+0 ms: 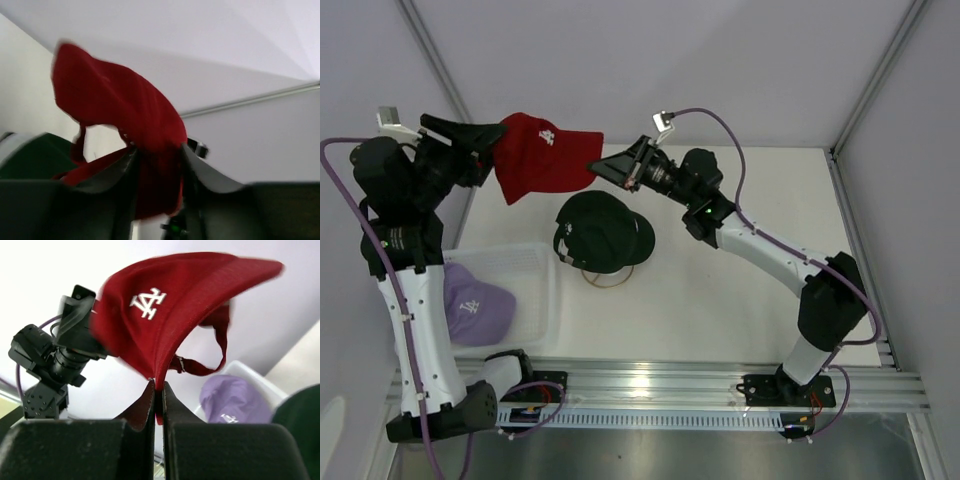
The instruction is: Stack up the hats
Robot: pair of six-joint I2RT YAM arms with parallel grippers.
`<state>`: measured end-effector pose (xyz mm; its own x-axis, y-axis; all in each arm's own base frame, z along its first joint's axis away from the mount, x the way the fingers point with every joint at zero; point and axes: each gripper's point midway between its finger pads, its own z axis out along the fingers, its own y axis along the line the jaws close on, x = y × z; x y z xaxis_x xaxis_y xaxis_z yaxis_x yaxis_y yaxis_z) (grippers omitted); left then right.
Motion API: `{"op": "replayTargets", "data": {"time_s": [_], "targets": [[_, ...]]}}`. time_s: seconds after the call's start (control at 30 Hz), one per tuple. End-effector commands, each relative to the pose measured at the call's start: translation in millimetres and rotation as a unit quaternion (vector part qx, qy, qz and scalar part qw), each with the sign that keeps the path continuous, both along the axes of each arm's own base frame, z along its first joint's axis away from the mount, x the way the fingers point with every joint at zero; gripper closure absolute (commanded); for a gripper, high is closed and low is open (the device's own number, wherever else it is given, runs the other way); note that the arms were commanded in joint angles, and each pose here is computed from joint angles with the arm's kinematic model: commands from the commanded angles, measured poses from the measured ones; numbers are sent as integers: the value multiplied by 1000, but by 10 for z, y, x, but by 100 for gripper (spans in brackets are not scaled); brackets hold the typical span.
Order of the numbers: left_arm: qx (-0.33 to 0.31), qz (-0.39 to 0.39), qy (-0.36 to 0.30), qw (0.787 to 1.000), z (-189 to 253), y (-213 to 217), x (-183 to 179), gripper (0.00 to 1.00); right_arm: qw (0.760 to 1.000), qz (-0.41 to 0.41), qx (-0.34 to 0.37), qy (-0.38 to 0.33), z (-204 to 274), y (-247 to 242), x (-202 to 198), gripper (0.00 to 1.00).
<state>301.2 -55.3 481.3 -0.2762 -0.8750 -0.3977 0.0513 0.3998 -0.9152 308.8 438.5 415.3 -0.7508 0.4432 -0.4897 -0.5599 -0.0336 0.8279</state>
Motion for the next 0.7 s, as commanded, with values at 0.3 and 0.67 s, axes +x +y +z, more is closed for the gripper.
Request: {"op": "replayTargets", "data": {"time_s": [0.3, 0.67], "targets": [[208, 57, 103, 971, -649, 760, 96, 1, 991, -25, 29, -132, 622, -761, -20, 100], [136, -2, 148, 980, -1395, 677, 410, 0, 987, 17, 57, -146, 648, -747, -121, 100]]}}
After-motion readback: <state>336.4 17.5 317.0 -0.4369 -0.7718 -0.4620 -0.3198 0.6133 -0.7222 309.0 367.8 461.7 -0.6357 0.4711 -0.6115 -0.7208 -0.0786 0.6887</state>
